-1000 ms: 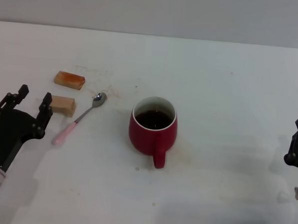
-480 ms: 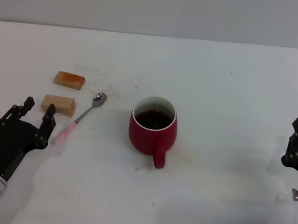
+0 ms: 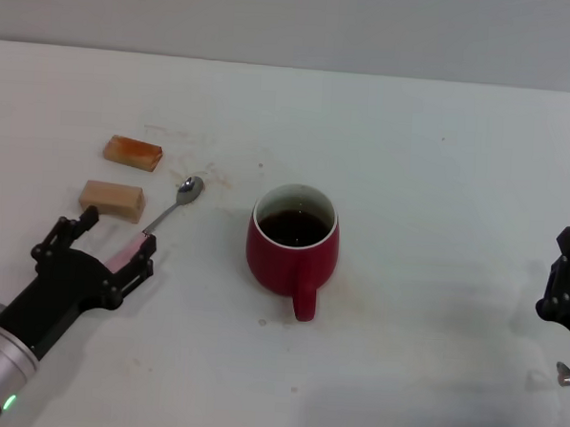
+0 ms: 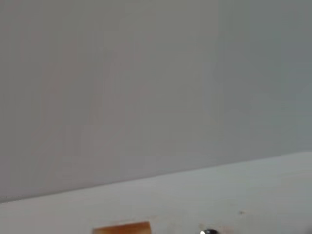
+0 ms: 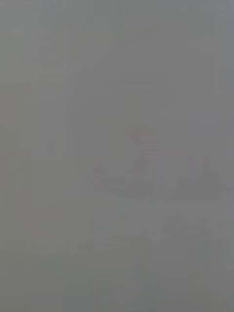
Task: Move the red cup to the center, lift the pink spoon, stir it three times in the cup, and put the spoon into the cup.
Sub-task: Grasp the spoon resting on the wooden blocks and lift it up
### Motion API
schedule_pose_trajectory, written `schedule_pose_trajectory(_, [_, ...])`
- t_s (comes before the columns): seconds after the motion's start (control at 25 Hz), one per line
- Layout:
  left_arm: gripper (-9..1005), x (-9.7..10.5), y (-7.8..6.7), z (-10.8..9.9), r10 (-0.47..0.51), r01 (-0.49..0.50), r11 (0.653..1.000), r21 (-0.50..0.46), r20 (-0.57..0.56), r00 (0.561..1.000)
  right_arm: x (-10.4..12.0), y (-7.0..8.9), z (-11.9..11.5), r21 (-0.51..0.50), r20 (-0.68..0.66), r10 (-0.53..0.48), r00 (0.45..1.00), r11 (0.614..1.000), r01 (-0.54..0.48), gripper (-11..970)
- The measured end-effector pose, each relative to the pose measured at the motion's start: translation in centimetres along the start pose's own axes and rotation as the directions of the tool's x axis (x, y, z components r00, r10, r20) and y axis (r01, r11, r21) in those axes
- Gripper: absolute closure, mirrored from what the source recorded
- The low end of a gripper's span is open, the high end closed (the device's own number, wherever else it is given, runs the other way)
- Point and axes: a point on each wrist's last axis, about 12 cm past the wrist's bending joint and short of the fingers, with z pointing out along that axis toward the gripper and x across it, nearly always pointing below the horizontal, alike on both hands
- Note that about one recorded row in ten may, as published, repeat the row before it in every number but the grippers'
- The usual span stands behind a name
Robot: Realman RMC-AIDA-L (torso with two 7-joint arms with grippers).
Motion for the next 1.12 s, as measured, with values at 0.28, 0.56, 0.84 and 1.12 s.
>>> schedule_pose_trajectory(0.28, [152,0.16,-0.05,0.17,0.006,-0.006,1.000,0.010,-0.019,1.000,0.00,0.04,0.10,-0.003,-0.001,0.000,1.000,1.000,0.000,960])
schedule_pose_trajectory(0.56, [151,0.70,0.20,0.52,0.009,-0.009,1.000,0.001,-0.079,0.997,0.01,0.09,0.31,-0.009,-0.003,-0.001,1.000,1.000,0.001,960])
schedule_pose_trajectory(0.84, [151,0.84,0.49,0.50,-0.015,0.015,1.000,-0.006,-0.092,0.996,0.02,0.11,0.38,-0.011,-0.004,-0.001,1.000,1.000,0.001,960])
schedule_pose_trajectory(1.12, [150,1.02,0.82,0.36,-0.041,0.040,0.999,-0.014,-0.106,0.994,0.19,0.23,0.69,-0.021,-0.020,-0.002,1.000,1.000,0.001,959])
